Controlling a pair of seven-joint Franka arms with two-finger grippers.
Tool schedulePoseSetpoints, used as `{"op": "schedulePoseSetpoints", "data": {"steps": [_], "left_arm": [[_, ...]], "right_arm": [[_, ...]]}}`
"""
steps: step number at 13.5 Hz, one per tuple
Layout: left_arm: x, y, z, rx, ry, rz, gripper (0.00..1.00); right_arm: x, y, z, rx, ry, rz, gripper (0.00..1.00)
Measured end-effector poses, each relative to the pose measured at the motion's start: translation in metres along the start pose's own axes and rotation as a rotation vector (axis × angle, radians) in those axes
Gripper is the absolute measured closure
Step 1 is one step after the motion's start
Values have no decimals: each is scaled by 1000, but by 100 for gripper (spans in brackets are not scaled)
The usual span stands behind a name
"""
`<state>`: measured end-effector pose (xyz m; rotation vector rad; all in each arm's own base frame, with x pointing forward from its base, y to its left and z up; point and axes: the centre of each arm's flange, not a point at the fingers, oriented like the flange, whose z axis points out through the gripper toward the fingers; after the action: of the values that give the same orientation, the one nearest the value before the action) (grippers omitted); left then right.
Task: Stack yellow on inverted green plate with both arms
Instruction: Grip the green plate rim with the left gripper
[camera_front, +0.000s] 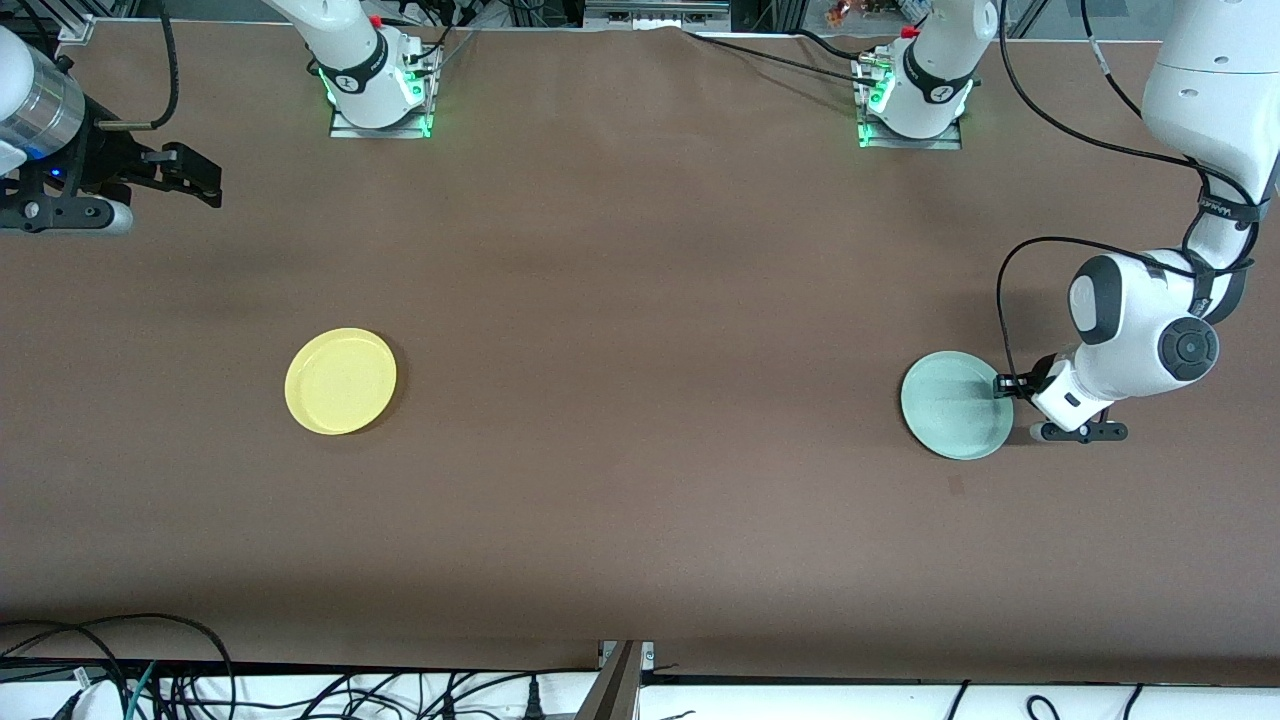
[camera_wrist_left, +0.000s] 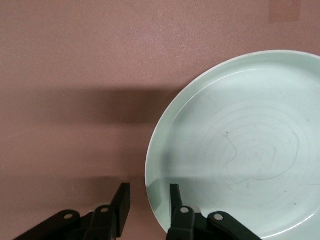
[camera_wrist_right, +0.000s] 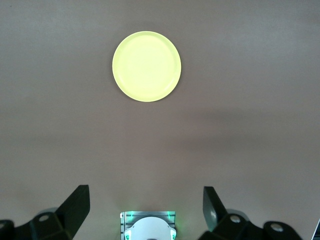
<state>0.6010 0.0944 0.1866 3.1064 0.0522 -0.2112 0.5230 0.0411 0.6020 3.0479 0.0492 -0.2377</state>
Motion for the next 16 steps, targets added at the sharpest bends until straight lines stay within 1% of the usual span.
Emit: {"op": "schedulePoseSetpoints", "data": {"steps": [4, 5, 7, 11, 13, 14, 15, 16], "left_arm": [[0, 0, -1, 0, 1, 0, 63], [1, 0, -1, 0, 2, 1, 67], [1, 0, -2, 0, 4, 1, 69], [1, 0, -2, 0, 4, 1, 71], [2, 0, -2, 0, 4, 1, 75], [2, 0, -2, 0, 4, 2, 80], [2, 1, -2, 0, 4, 2, 81], [2, 1, -2, 0, 4, 2, 90]], "right_arm": [[0, 0, 0, 0, 0, 0, 0], [0, 0, 0, 0, 0, 0, 0], [0, 0, 0, 0, 0, 0, 0], [0, 0, 0, 0, 0, 0, 0], [0, 0, 0, 0, 0, 0, 0], [0, 0, 0, 0, 0, 0, 0], [0, 0, 0, 0, 0, 0, 0], [0, 0, 0, 0, 0, 0, 0]]}}
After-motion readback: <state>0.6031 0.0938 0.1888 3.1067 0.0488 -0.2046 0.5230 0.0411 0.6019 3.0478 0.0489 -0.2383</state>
